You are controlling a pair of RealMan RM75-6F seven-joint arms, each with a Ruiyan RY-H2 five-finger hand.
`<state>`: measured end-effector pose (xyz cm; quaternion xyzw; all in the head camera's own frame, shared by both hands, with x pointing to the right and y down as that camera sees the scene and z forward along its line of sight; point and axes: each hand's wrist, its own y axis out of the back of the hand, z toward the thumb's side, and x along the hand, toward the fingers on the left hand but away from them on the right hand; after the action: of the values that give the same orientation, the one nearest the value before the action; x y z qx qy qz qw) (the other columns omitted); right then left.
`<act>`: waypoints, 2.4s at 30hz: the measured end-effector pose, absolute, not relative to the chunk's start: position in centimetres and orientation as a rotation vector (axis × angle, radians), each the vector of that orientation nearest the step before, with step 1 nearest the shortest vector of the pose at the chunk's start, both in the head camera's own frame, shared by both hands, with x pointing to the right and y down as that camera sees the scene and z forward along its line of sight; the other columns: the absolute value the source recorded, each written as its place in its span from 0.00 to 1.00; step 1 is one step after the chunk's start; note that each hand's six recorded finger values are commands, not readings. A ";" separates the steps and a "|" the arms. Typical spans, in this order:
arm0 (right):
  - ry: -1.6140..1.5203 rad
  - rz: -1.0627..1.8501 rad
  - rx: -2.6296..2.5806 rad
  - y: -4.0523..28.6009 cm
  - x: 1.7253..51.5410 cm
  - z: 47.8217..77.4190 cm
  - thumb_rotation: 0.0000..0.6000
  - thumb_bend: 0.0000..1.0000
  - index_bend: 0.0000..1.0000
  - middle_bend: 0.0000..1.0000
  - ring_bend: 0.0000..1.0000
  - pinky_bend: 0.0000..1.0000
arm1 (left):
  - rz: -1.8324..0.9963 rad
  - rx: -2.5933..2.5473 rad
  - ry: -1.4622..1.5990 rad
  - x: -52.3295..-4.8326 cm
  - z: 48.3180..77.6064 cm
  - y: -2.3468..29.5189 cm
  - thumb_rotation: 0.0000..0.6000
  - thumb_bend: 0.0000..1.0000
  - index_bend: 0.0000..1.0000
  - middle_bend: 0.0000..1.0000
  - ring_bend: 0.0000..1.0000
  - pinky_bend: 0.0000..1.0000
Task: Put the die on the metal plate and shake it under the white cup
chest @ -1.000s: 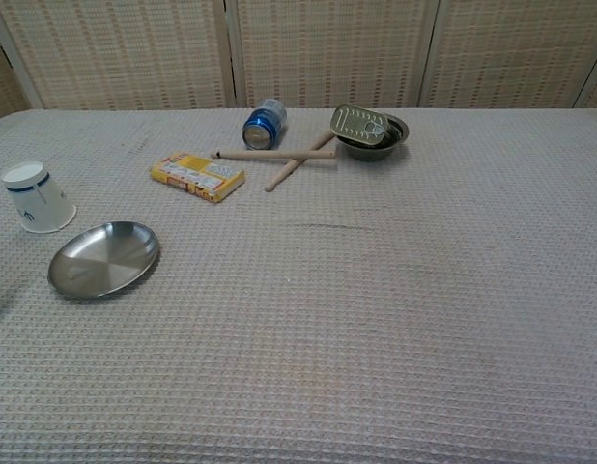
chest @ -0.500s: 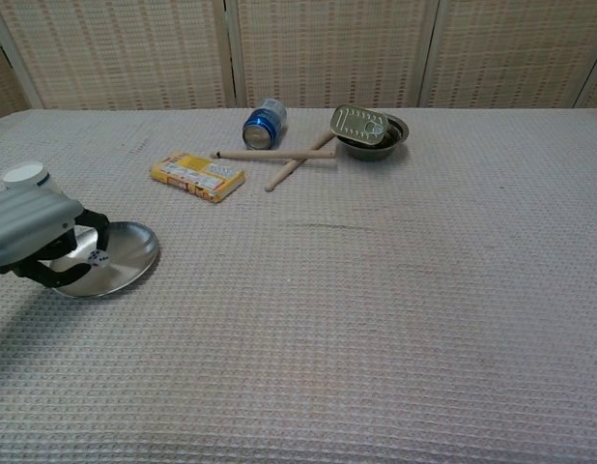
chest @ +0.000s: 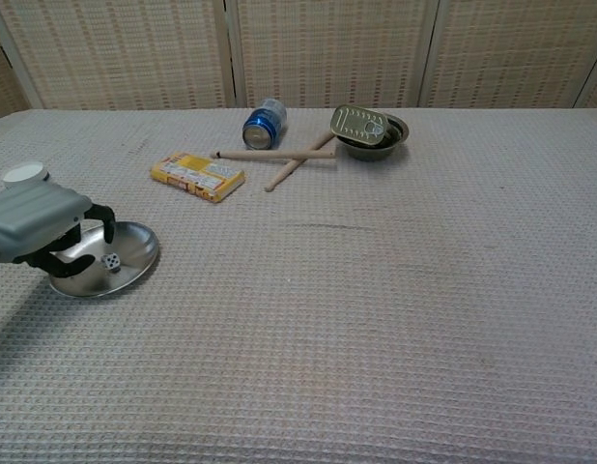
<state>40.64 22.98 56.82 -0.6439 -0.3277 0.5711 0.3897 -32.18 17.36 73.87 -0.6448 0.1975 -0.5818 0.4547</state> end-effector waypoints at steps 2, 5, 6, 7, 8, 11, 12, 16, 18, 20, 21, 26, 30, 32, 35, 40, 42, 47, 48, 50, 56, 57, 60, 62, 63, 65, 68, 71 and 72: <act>-0.833 1.464 -1.628 23.0 40.7 57.0 0.91 0.20 0.00 0.00 0.00 0.00 | -1.444 -1.595 0.489 -32.3 73.8 17.3 1.00 0.41 0.30 0.95 0.79 0.90; -0.836 1.468 -1.629 22.9 40.7 57.1 0.91 0.20 0.00 0.00 0.00 0.00 | -1.444 -1.604 0.492 -32.3 73.5 17.3 1.00 0.40 0.27 0.90 0.78 0.90; -0.836 1.468 -1.628 22.9 40.7 57.1 0.91 0.20 0.00 0.00 0.00 0.00 | -1.444 -1.605 0.493 -32.4 73.4 17.3 1.00 0.40 0.25 0.80 0.76 0.89; -0.835 1.467 -1.627 22.9 40.7 57.1 0.91 0.20 0.00 0.00 0.00 0.00 | -1.443 -1.606 0.495 -32.4 73.3 17.3 1.00 0.40 0.21 0.63 0.72 0.89; -0.834 1.465 -1.626 22.9 40.6 57.0 0.91 0.20 0.00 0.00 0.00 0.00 | -1.440 -1.608 0.501 -32.3 73.2 17.3 1.00 0.39 0.17 0.47 0.68 0.89; -0.834 1.460 -1.631 23.1 40.5 56.9 0.91 0.20 0.00 0.00 0.00 0.00 | -1.417 -1.600 0.558 -32.5 71.8 16.9 1.00 0.38 0.08 0.11 0.62 0.88; -0.835 1.458 -1.633 23.1 40.5 56.9 0.91 0.20 0.00 0.00 0.00 0.00 | -1.405 -1.584 0.597 -32.8 70.8 16.5 1.00 0.38 0.07 0.07 0.61 0.88; -0.839 1.446 -1.633 23.1 40.4 56.6 0.91 0.20 0.00 0.00 0.00 0.00 | -1.386 -1.519 0.723 -34.3 67.7 14.7 1.00 0.39 0.01 0.00 0.61 0.88; -0.844 1.440 -1.631 23.1 40.4 56.4 0.91 0.20 0.00 0.00 0.00 0.00 | -1.418 -1.493 0.749 -35.4 67.2 13.9 1.00 0.39 0.00 0.00 0.61 0.89; -0.846 1.437 -1.628 23.2 40.4 56.3 0.91 0.20 0.00 0.00 0.00 0.00 | -1.456 -1.482 0.751 -36.3 67.3 13.2 1.00 0.39 0.00 0.00 0.62 0.89; -0.845 1.437 -1.627 23.2 40.4 56.3 0.91 0.20 0.00 0.00 0.00 0.00 | -1.482 -1.480 0.745 -36.9 67.5 12.9 1.00 0.39 0.00 0.00 0.62 0.89; -0.837 1.440 -1.626 23.3 40.3 56.4 0.91 0.20 0.00 0.00 0.00 0.00 | -1.603 -1.488 0.686 -38.7 69.0 11.6 1.00 0.38 0.01 0.00 0.62 0.89; -0.832 1.445 -1.627 23.4 40.3 56.6 0.91 0.20 0.00 0.00 0.00 0.00 | -1.697 -1.460 0.636 -40.4 70.3 10.4 1.00 0.38 0.03 0.00 0.63 0.89; -0.831 1.447 -1.627 23.3 40.3 56.7 0.91 0.20 0.00 0.00 0.00 0.00 | -1.723 -1.445 0.627 -41.0 70.7 10.0 1.00 0.38 0.05 0.01 0.63 0.89; -0.831 1.450 -1.627 23.3 40.3 56.7 0.91 0.20 0.00 0.00 0.00 0.00 | -1.748 -1.434 0.620 -41.5 71.2 9.7 1.00 0.38 0.09 0.05 0.63 0.89; -0.829 1.454 -1.626 23.3 40.3 56.8 0.91 0.20 0.00 0.00 0.00 0.00 | -1.746 -1.443 0.610 -41.4 71.6 9.8 1.00 0.39 0.13 0.12 0.63 0.89; -0.828 1.456 -1.627 23.3 40.3 56.9 0.91 0.20 0.00 0.00 0.00 0.00 | -1.737 -1.450 0.600 -41.2 71.7 9.9 1.00 0.38 0.16 0.13 0.63 0.89; -0.826 1.456 -1.628 23.4 40.3 56.8 0.91 0.20 0.00 0.00 0.00 0.00 | -1.732 -1.434 0.563 -41.1 72.2 10.1 1.00 0.38 0.24 0.20 0.63 0.89; -0.826 1.457 -1.627 23.4 40.3 56.8 0.91 0.20 0.00 0.00 0.00 0.00 | -1.731 -1.431 0.560 -41.1 72.3 10.1 1.00 0.38 0.24 0.20 0.63 0.89; -0.824 1.459 -1.629 23.4 40.3 56.8 0.91 0.20 0.00 0.00 0.00 0.00 | -1.731 -1.424 0.559 -41.2 72.4 10.0 1.00 0.38 0.25 0.22 0.63 0.89; -0.811 1.471 -1.632 23.4 40.3 57.1 0.91 0.20 0.00 0.00 0.00 0.00 | -1.734 -1.394 0.560 -41.6 72.5 9.7 1.00 0.38 0.28 0.22 0.63 0.89; -0.810 1.472 -1.631 23.4 40.3 57.1 0.91 0.20 0.00 0.00 0.00 0.00 | -1.733 -1.395 0.562 -41.6 72.5 9.7 1.00 0.38 0.28 0.23 0.63 0.89; -0.808 1.478 -1.630 23.4 40.3 57.3 0.91 0.20 0.00 0.00 0.00 0.00 | -1.728 -1.400 0.568 -41.6 72.6 9.6 1.00 0.38 0.30 0.28 0.63 0.89; -0.806 1.481 -1.630 23.4 40.3 57.4 0.91 0.20 0.00 0.00 0.00 0.00 | -1.719 -1.403 0.570 -41.5 72.6 9.6 1.00 0.39 0.34 0.37 0.63 0.89; -0.805 1.482 -1.630 23.4 40.3 57.4 0.91 0.20 0.00 0.00 0.00 0.00 | -1.714 -1.404 0.570 -41.4 72.5 9.5 1.00 0.39 0.35 0.40 0.64 0.89; -0.805 1.484 -1.630 23.4 40.3 57.5 0.91 0.20 0.00 0.00 0.00 0.00 | -1.703 -1.404 0.569 -41.3 72.6 9.5 1.00 0.39 0.38 0.49 0.64 0.89; -0.805 1.484 -1.630 23.3 40.4 57.5 0.91 0.20 0.00 0.00 0.00 0.00 | -1.692 -1.403 0.570 -41.2 72.7 9.5 1.00 0.39 0.42 0.56 0.64 0.89; -0.806 1.482 -1.631 23.3 40.4 57.4 0.91 0.20 0.00 0.00 0.00 0.00 | -1.672 -1.398 0.581 -41.0 72.4 9.5 1.00 0.40 0.45 0.64 0.64 0.89; -0.806 1.482 -1.632 23.3 40.3 57.4 0.91 0.20 0.00 0.00 0.00 0.00 | -1.660 -1.397 0.590 -40.9 72.3 9.4 1.00 0.41 0.47 0.66 0.64 0.89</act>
<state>40.35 23.35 57.43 -0.6411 -0.3168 0.5822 0.3869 -40.89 9.41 72.26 -0.5603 0.2365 -0.6659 0.4321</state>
